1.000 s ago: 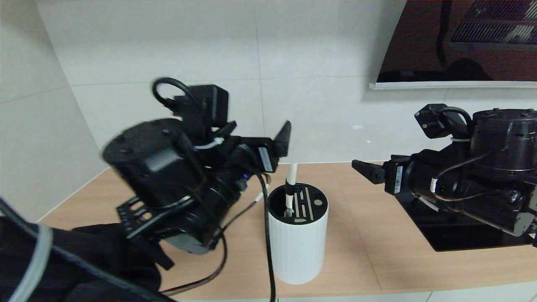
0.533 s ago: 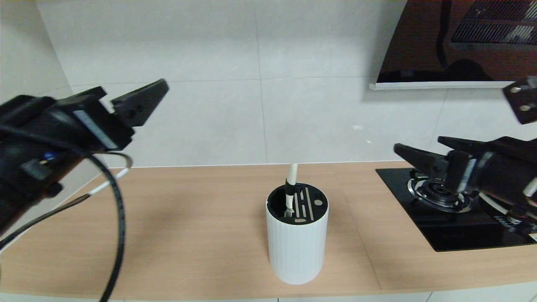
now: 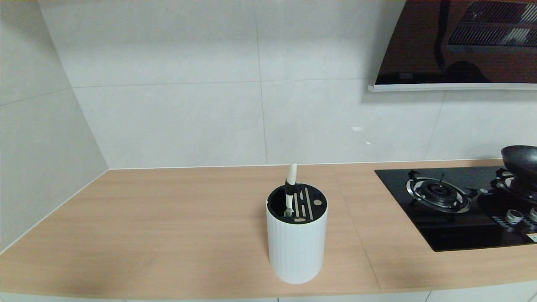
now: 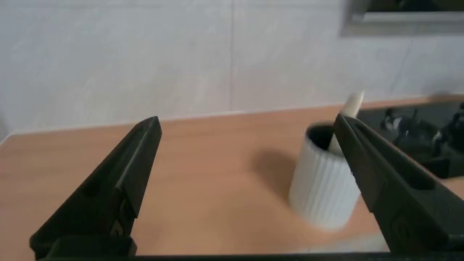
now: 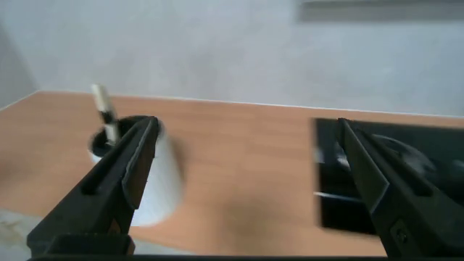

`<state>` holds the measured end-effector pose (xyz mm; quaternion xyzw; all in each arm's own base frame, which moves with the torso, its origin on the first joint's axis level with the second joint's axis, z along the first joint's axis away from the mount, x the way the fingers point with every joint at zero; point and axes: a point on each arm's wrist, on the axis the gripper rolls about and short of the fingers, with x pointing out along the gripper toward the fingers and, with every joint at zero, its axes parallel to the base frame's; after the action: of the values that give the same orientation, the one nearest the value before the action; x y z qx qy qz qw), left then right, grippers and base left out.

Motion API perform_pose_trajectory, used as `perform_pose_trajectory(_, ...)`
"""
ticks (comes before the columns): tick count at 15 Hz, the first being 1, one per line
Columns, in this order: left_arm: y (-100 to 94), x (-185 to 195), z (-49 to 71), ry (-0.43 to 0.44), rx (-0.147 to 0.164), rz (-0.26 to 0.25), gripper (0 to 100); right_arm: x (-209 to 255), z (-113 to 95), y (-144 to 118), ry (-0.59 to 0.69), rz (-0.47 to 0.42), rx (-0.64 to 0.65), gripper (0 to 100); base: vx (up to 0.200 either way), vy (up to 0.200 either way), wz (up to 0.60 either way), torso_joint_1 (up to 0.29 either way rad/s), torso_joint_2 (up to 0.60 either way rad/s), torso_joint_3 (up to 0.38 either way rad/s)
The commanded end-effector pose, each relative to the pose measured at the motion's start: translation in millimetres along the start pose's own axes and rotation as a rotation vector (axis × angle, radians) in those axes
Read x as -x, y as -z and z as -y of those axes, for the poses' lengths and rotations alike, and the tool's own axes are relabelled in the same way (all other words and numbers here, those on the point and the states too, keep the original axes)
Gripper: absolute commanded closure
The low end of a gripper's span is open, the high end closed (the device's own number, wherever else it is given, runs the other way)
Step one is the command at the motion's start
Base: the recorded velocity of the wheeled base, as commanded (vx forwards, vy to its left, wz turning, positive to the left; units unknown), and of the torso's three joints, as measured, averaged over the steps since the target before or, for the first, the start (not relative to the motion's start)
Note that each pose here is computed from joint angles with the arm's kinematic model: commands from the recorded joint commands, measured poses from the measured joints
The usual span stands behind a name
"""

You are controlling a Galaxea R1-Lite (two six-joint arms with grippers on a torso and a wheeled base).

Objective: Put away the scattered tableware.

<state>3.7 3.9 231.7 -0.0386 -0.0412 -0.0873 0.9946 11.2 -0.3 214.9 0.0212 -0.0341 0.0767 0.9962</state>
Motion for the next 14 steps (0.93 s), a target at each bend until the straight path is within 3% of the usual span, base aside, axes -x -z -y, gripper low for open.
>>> perform_pose_trajectory(1, 19.7, 56, -6.4, -0.075, 0.005, 0.119, 0, 70, 4, 39, 0.17, 0.067, 0.077, 0, 0.0, 0.0, 0.0, 0.0, 0.0, 0.0)
perform_pose_trajectory(3, 25.5, 62, -4.4, -0.111, 0.003, 0.127, 0, 70, 1, 38, 0.249, 0.072, 0.083, 0, 0.0, 0.0, 0.0, 0.0, 0.0, 0.0)
perform_pose_trajectory(5, 32.7, 67, 0.4, -0.196, 0.0, 0.15, 0, 73, -7, 54, 0.327, 0.074, 0.1, 0, 0.0, 0.0, 0.0, 0.0, 0.0, 0.0)
perform_pose_trajectory(7, 47.5, 69, 4.7, -0.278, -0.013, 0.151, 0, 69, -5, 62, 0.339, 0.064, 0.093, 0, 0.0, 0.0, 0.0, 0.0, 0.0, 0.0)
perform_pose_trajectory(8, 65.1, 71, 6.9, -0.318, -0.029, 0.15, 0, 65, -4, 71, 0.339, 0.052, 0.093, 0, 0.0, 0.0, 0.0, 0.0, 0.0, 0.0)
perform_pose_trajectory(10, 89.3, 63, 4.2, -0.323, -0.056, 0.084, 0, 59, -2, 92, 0.308, 0.042, 0.094, 0, 0.0, 0.0, 0.0, 0.0, 0.0, 0.0)
perform_pose_trajectory(11, 104.9, 57, 1.8, -0.324, -0.075, 0.022, 0, 51, 0, 108, 0.264, 0.044, 0.09, 0, 0.0, 0.0, 0.0, 0.0, 0.0, 0.0)
perform_pose_trajectory(12, 110.2, 55, 1.1, -0.321, -0.079, 0.001, 0, 48, 0, 112, 0.245, 0.055, 0.091, 0, 0.0, 0.0, 0.0, 0.0, 0.0, 0.0)
perform_pose_trajectory(14, 139.8, 45, -2.4, -0.287, -0.156, -0.103, 0, 43, 0, 124, 0.179, 0.052, 0.07, 0, 0.0, 0.0, 0.0, 0.0, 0.0, 0.0)
